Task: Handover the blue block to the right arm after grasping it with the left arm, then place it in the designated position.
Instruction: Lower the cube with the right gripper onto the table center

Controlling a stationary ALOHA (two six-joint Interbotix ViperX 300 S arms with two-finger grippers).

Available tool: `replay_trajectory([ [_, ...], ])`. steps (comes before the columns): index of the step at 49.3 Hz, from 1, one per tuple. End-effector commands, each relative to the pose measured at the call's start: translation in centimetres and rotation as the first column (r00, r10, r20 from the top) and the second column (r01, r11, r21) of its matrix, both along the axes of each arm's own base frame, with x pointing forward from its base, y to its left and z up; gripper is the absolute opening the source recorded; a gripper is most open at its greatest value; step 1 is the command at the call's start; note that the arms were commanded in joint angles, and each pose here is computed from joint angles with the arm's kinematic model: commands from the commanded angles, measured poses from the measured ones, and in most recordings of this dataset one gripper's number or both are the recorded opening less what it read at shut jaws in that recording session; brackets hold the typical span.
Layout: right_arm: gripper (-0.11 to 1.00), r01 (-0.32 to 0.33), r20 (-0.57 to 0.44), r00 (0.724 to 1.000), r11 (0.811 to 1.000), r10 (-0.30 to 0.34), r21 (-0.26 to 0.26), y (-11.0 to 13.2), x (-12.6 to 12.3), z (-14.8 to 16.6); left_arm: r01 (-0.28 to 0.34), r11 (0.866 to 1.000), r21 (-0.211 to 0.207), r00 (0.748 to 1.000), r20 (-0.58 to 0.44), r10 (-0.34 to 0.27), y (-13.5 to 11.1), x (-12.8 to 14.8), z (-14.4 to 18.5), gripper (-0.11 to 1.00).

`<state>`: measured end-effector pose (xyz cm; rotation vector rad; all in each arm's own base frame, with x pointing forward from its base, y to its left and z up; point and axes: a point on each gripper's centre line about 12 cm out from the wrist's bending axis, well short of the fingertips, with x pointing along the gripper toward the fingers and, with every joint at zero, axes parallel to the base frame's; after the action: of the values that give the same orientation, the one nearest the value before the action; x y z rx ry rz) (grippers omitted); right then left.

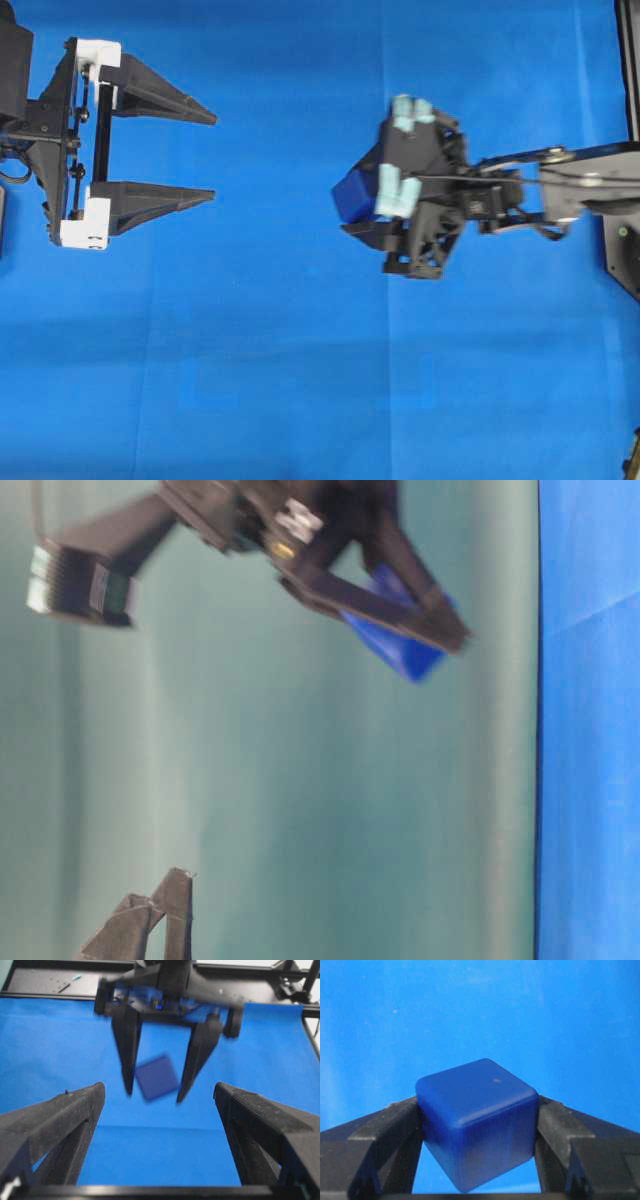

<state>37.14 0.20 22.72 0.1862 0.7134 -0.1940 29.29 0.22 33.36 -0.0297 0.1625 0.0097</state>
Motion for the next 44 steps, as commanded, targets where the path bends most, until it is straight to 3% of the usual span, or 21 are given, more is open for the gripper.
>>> replay_trajectory([
  [1,0.53,0.001,0.036,0.999,1.000,-0.002,0.015,-0.5,1.3,-0.1,0.000,1.000,0.000,0.999,0.048,0.000,0.0,-0.3,1.4,0.93],
  [20,0.53,-0.036,0.040,0.999,0.996,0.033,0.076,-1.5,4.9,-7.0,0.000,1.000,0.003,0.999,0.048,-0.001,0.0,-0.3,1.4,0.93],
  [44,0.53,-0.049,0.033,0.998,0.993,0.045,0.111,-2.2,7.3,-11.6,0.000,1.000,0.002,0.999,0.041,0.000,0.0,-0.3,1.3,0.93],
])
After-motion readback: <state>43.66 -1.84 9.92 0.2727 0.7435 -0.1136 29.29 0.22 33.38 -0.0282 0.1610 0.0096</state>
